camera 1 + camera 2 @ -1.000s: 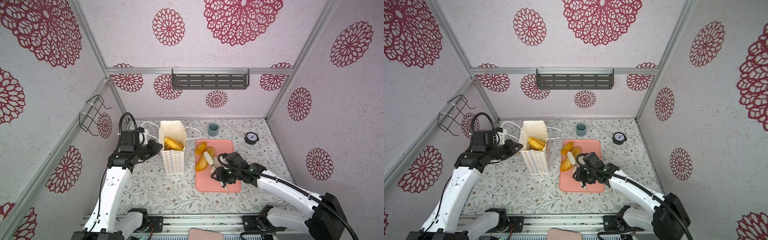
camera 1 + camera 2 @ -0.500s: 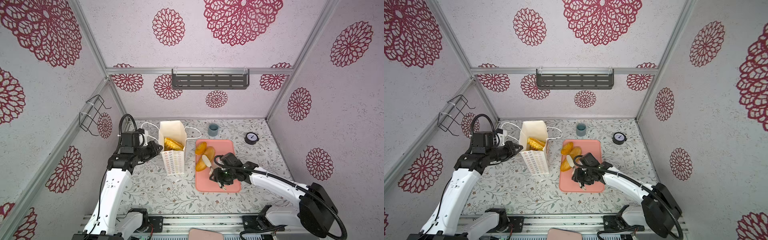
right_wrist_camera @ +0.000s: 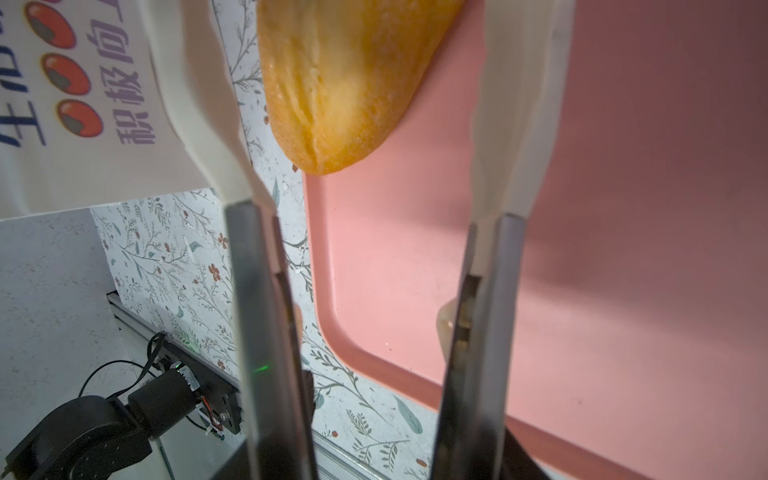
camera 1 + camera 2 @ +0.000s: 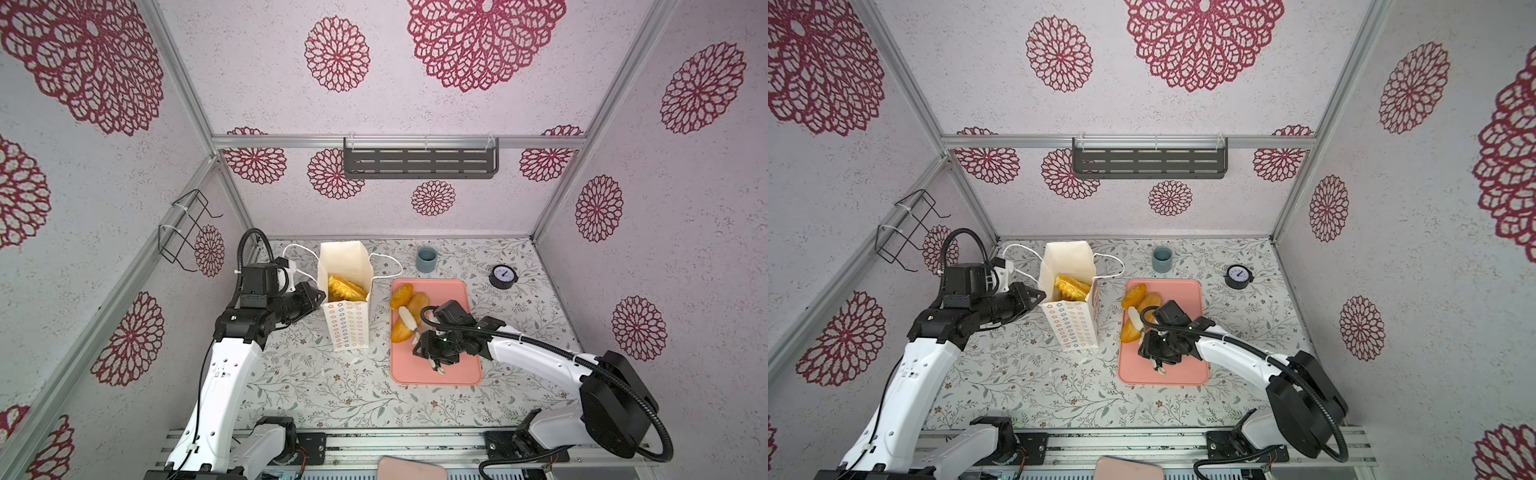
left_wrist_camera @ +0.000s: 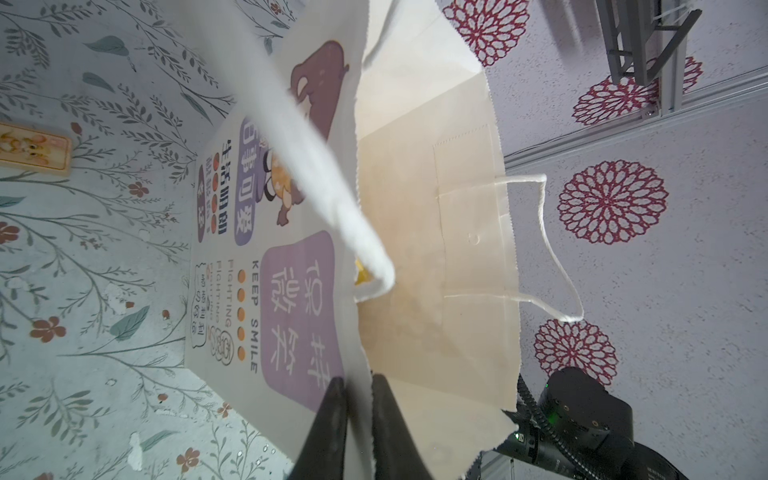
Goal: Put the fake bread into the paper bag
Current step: 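Close the tongs on the baguette with the right gripper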
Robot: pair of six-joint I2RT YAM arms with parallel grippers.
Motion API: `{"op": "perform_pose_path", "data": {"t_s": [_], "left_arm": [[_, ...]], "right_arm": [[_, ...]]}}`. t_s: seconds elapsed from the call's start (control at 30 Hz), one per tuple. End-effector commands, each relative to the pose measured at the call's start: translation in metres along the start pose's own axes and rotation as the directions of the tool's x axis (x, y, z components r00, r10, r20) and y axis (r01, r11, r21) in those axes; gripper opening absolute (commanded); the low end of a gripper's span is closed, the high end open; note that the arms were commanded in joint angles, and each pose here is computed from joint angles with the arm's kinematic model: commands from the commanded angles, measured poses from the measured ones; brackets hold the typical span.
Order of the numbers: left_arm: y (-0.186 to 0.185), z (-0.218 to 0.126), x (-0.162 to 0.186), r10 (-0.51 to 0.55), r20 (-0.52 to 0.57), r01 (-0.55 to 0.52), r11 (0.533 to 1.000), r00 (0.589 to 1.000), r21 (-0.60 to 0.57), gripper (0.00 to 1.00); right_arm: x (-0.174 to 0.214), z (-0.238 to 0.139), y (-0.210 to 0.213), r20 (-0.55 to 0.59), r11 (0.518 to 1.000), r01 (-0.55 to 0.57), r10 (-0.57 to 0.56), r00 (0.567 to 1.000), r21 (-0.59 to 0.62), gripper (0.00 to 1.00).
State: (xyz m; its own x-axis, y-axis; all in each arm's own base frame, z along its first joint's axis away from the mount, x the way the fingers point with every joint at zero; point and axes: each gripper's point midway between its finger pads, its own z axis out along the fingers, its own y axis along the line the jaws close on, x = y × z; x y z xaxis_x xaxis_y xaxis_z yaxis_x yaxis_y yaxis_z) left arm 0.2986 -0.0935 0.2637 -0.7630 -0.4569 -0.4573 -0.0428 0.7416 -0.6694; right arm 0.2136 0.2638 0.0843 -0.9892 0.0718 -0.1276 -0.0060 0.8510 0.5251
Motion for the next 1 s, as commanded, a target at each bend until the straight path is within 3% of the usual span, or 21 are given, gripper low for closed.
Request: {"op": "perform_pose_path", "data": {"t_s": [0.0, 0.2, 0.53, 0.97], "left_arm": [[-0.004, -0.001, 0.002, 0.026, 0.009, -0.026, 0.999, 1.0, 0.018, 0.15], [-0.004, -0.001, 0.002, 0.023, 0.006, -0.023, 1.0, 1.0, 0.017, 0.15], [-0.002, -0.003, 0.003, 0.027, 0.008, -0.027, 1.0, 1.0, 0.007, 0.15], [-0.007, -0.003, -0.003, 0.028, 0.013, -0.028, 1.0, 1.0, 0.013, 0.15]], "right_arm": [[-0.012, -0.001, 0.016, 0.025, 0.998, 0.038, -0.037, 0.999, -0.044, 0.52], [-0.012, 0.002, 0.009, 0.029, 0.999, 0.016, -0.015, 0.999, -0.041, 0.44], [-0.008, -0.038, -0.012, 0.131, 0.997, -0.041, 0.049, 0.99, -0.066, 0.28], [-0.005, -0.092, -0.013, 0.246, 0.997, -0.017, 0.036, 0.969, -0.08, 0.22]]}}
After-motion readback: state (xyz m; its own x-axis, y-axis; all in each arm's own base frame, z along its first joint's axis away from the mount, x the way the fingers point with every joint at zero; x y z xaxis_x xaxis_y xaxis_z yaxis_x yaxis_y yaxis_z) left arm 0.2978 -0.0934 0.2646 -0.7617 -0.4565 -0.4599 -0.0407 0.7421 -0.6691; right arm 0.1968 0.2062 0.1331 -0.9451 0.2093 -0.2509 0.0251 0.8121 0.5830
